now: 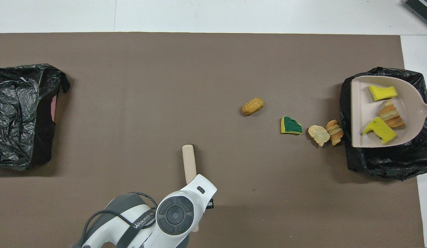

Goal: Sweep and dump trash in bin
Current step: 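Tip the dustpan into the bag while the left gripper sets the brush down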

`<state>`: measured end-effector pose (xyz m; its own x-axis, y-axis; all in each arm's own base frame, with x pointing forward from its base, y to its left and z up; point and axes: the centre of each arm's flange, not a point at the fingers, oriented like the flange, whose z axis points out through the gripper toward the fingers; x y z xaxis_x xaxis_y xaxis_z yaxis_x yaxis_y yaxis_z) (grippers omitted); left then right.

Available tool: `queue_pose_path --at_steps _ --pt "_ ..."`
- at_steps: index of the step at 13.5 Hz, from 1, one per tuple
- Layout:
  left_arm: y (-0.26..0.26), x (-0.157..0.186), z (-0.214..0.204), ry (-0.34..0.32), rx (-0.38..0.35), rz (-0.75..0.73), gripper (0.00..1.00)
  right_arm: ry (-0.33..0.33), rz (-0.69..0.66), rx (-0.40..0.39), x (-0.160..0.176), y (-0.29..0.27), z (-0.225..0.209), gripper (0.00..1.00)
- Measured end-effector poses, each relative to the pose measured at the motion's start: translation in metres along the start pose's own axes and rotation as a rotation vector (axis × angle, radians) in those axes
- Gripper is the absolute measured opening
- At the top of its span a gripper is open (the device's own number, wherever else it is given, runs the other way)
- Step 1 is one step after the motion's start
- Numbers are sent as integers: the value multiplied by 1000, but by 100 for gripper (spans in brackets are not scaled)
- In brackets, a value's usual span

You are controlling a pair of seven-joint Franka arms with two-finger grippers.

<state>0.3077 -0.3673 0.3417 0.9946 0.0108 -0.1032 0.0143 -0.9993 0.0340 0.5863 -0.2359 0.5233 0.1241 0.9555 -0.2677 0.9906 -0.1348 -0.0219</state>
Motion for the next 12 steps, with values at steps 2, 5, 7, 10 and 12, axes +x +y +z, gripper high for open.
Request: queue_pose_path --at_steps 2,5,7,10,12 --pt "0 1 3 1 -1 -1 26 -140 23 -12 -28 -2 0 31" --pt "-1 3 3 0 -1 -7 43 -284 161 -3 -28 -3 -4 31" --pt "-8 14 -1 5 -7 -34 69 -365 287 16 -8 -4 -11 31" --pt "-38 63 -28 74 -9 -85 100 -500 368 2 37 -3 -29 31" --pt "-65 95 -48 101 -12 -94 100 -575 356 -13 53 -4 -42 31"
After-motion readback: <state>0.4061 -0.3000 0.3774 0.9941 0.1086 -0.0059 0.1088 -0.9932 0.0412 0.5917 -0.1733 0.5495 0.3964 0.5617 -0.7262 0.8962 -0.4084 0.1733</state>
